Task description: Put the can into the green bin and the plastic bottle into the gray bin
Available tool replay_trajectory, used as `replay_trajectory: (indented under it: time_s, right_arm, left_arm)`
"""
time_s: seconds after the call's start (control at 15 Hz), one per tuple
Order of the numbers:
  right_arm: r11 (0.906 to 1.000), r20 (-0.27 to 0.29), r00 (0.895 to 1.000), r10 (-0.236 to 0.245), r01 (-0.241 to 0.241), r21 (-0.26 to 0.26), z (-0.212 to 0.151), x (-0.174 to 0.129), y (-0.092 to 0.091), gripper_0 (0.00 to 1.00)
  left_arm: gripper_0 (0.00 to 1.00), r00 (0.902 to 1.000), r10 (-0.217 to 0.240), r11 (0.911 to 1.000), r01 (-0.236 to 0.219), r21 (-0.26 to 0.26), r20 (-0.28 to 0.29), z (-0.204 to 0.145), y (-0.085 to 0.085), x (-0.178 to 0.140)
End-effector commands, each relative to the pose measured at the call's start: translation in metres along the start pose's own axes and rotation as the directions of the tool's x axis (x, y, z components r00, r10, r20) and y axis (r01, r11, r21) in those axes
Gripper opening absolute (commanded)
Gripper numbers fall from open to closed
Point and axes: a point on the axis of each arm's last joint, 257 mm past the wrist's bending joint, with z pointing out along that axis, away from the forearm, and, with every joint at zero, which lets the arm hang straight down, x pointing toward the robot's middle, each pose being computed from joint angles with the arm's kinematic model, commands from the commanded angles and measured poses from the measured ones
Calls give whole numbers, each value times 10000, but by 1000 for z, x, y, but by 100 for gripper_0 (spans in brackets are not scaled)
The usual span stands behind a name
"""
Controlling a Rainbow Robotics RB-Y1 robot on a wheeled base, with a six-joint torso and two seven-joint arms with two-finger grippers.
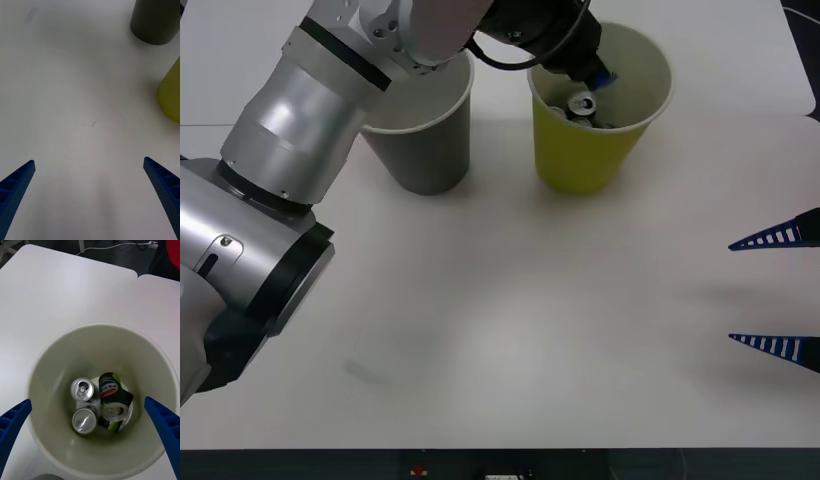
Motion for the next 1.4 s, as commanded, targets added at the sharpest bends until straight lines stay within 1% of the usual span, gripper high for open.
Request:
replay_trajectory:
  time_s: [0.07,0.13,0.2,0.27,0.4,0.47,0.53,0.73,0.8,0.93,1.07,1.13,1.27,1.4]
  right_arm:
    - [10000,0,10000,0,0,0,0,0,0,100]
    - [10000,0,10000,0,0,0,0,0,0,100]
    - [10000,0,10000,0,0,0,0,0,0,100]
    - [10000,0,10000,0,0,0,0,0,0,100]
    - [10000,0,10000,0,0,0,0,0,0,100]
    - [10000,0,10000,0,0,0,0,0,0,100]
    - [10000,0,10000,0,0,0,0,0,0,100]
    - [10000,0,10000,0,0,0,0,0,0,100]
    - [10000,0,10000,0,0,0,0,0,0,100]
    - [10000,0,10000,0,0,0,0,0,0,100]
    - [10000,0,10000,0,0,0,0,0,0,100]
    - [10000,0,10000,0,0,0,0,0,0,100]
    - [10000,0,10000,0,0,0,0,0,0,100]
    - [10000,0,10000,0,0,0,0,0,0,100]
  left_arm:
    - [100,9981,137,9990,-162,409,593,-21,-1,15]
    - [100,9971,119,9987,-155,476,747,-30,0,23]
    - [100,9953,268,9984,-313,473,932,-40,-1,30]
    - [100,9919,587,9967,-646,492,1127,-50,-4,37]
    - [100,9877,860,9942,-935,524,1305,-70,-15,61]
    - [100,9850,1098,9925,-1158,381,1334,-81,-19,72]
    - [100,9806,1330,9900,-1382,268,1441,-96,-26,84]
    - [100,9733,1582,9865,-1632,167,1663,-127,-47,110]
    - [100,9678,1784,9822,-1858,258,1773,-137,-57,122]
    - [100,9592,2109,9735,-2235,482,1881,-151,-66,143]
    - [100,9484,2499,9620,-2661,617,1952,-167,-74,165]
    - [100,9457,2575,9580,-2766,752,1984,-173,-78,176]
    - [100,9352,2829,9459,-3088,996,2131,-189,-83,198]
    - [100,9279,3036,9340,-3347,1248,2162,-205,-88,217]
